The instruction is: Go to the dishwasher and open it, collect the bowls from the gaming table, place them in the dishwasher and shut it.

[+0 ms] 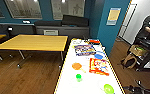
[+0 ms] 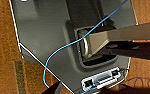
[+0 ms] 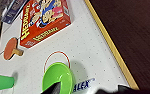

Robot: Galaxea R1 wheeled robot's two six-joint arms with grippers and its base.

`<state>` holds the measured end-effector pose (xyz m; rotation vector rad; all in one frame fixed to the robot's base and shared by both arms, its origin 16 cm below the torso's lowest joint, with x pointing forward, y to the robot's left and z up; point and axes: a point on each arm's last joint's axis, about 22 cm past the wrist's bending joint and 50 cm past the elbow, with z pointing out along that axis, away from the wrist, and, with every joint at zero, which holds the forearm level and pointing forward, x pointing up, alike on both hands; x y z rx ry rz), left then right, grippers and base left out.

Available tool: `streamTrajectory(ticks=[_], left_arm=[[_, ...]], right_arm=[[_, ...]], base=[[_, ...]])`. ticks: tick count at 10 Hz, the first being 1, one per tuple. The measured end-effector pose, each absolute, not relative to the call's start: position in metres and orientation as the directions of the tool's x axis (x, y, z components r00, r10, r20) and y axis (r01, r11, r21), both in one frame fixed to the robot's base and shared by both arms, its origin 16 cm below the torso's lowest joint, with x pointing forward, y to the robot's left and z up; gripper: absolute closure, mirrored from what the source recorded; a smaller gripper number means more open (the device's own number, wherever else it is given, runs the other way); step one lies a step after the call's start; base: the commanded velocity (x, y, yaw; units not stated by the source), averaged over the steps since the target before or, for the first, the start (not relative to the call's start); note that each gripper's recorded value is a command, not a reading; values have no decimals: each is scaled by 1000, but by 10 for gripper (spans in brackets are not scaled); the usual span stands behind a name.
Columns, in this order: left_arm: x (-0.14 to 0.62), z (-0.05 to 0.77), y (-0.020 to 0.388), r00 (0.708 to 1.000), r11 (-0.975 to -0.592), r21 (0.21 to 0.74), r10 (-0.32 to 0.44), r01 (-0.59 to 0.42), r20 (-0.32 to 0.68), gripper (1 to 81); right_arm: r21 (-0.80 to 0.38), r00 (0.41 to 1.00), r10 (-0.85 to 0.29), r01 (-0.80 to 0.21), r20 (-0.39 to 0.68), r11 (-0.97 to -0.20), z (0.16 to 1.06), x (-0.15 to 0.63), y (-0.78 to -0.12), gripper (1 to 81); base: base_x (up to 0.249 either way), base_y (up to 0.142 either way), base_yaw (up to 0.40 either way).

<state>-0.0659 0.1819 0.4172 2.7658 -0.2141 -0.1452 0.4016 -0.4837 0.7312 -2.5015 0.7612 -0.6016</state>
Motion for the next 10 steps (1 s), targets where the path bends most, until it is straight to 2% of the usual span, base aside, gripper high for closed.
streamTrajectory(ticks=[6,10], left_arm=[[-63,416,181,983,-923,363,-167,-128,-78,10],[-62,415,186,983,-925,357,-167,-129,-77,10]], right_arm=[[-555,760,-587,-372,278,-744,736,431,-464,10],[-547,757,-592,-382,276,-745,709,448,-450,10]], base=[[0,0,0],[0,0,0]])
